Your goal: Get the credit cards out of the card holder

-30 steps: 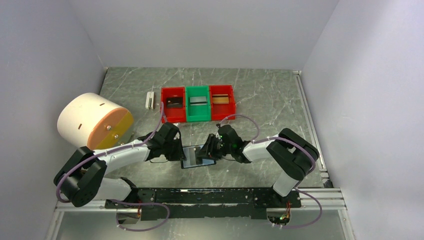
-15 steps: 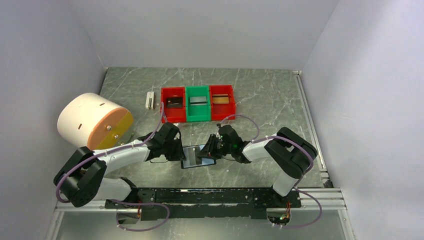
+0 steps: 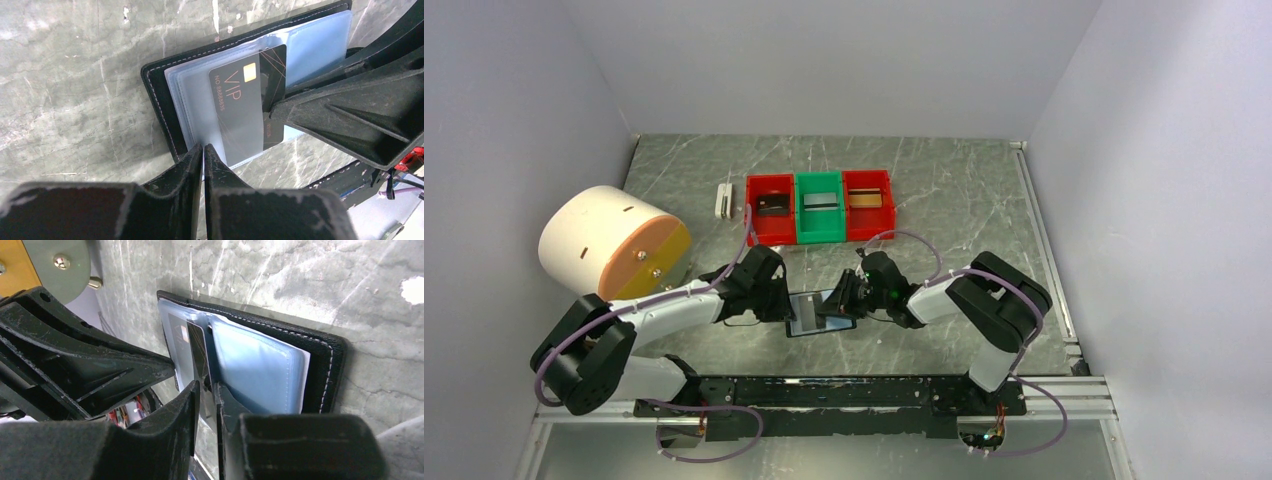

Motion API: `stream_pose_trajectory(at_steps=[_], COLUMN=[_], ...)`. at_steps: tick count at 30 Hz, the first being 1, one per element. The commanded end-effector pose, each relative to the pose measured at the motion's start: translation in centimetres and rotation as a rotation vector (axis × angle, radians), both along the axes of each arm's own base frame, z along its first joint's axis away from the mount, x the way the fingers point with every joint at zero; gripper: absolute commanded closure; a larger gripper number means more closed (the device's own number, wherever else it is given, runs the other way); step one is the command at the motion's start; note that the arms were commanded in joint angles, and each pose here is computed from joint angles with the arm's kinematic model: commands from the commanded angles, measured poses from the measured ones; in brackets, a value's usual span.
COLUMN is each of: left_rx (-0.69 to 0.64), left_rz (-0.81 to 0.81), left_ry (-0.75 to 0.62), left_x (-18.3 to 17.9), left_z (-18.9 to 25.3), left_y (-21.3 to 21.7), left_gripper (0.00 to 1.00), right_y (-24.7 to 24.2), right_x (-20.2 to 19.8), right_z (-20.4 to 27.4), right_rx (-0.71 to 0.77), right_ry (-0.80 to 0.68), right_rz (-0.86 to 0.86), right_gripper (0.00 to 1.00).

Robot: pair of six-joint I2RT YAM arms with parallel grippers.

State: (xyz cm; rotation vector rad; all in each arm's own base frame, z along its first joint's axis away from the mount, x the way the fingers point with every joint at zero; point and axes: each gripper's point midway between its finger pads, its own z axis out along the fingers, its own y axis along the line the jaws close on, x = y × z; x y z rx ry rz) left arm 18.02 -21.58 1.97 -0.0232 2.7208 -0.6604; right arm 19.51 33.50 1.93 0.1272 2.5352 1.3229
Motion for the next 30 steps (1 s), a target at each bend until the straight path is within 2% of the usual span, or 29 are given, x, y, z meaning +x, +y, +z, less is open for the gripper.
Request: stream_pose_trajectory(at_steps=[1,3,6,14,23,26,30], left_rx=[0.066,0.066,0.065,0.050,-0.098,-0.155,-0.181], left_rz=[0.004,0.004,0.003,-0.004,0.009,-0.009,-0.038], left_ry=[-0.002,-0.002,-0.003,-0.011,-0.186,-0.223,-0.148], left_x=[-0.4,-0.4,-0.4,-0.3,2.7,3.2,2.4], left_z=[-0.4,-0.3,-0.3,0.0,6.2,7.4,5.6], left_y=[1.2,1.2,1.2,0.9,-1.6,-2.6,-3.6], left_gripper=[0.87,0.87,0.87,0.86,0.63,0.60,0.62], right_y=[-0.8,-1.0,-1.3,-1.7,-1.8,-1.8,-1.9], right_x=[-0.1,-0.1,0.1,0.3,0.0,0.0,-0.1], right_z=[-1.4,-1.4,-1.2,-0.7,-1.3,-1.5,-1.6], right_rx=[-0.035,-0.043,-0.060,-0.065,-0.074,-0.077,-0.080], right_ry=[0.012,0.008,-0.005,-0.021,0.004,0.010,0.014], right_rz=[-0.011,-0.017,-0.031,-0.054,-0.049,-0.050,-0.054], right_gripper=[0.83,0.87,0.99,0.99,0.98,0.97,0.96])
